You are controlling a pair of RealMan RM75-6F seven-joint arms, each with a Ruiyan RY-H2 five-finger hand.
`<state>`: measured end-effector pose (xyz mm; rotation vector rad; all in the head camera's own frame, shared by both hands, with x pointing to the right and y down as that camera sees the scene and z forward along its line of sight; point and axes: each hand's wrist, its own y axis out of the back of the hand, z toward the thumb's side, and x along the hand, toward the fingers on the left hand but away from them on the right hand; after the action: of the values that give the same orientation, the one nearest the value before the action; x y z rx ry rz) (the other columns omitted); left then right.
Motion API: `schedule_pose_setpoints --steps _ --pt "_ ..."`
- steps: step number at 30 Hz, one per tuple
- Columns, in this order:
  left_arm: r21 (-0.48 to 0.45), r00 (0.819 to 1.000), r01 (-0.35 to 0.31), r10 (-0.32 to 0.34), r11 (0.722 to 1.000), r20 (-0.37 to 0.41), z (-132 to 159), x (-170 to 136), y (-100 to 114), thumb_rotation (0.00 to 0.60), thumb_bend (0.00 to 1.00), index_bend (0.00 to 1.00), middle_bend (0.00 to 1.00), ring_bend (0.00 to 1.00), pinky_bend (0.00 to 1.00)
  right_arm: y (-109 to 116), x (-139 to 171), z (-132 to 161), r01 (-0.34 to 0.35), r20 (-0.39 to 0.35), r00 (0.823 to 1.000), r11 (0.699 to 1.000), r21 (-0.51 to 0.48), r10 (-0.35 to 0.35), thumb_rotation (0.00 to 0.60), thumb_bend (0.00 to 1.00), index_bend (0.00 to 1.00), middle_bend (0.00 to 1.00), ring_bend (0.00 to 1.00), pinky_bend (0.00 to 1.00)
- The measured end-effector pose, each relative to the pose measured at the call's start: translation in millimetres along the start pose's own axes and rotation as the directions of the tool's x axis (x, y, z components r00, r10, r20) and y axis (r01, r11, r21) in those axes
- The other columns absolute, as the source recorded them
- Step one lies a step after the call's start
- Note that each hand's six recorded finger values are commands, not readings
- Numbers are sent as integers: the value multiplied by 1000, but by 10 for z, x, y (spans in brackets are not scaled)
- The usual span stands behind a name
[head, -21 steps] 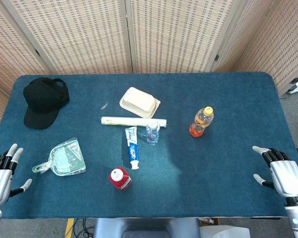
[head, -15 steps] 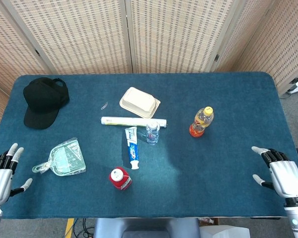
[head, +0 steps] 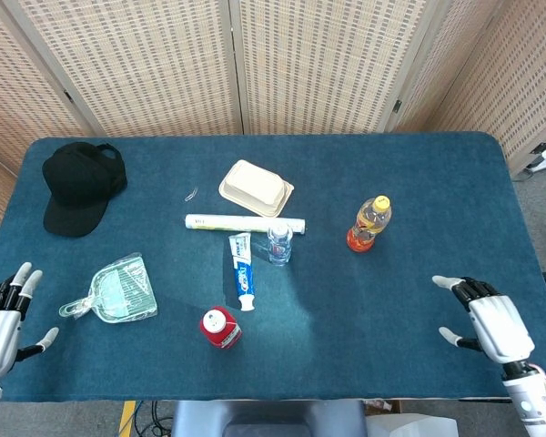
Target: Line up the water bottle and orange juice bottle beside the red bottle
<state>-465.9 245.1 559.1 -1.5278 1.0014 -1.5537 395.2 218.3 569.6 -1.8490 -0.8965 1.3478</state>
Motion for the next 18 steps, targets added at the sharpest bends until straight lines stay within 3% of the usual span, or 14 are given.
schedule_pose_setpoints --steps 9,18 --pt "-3 1000 4 -4 1000 0 6 -17 -16 600 183 81 0 57 87 -202 -237 280 -92 -108 991 993 -73 83 600 140 164 261 221 315" --pt "3 1000 5 -5 1000 12 52 -23 -22 600 183 81 0 57 86 -364 -544 549 -205 -189 967 963 -174 172 600 126 37 168 135 314"
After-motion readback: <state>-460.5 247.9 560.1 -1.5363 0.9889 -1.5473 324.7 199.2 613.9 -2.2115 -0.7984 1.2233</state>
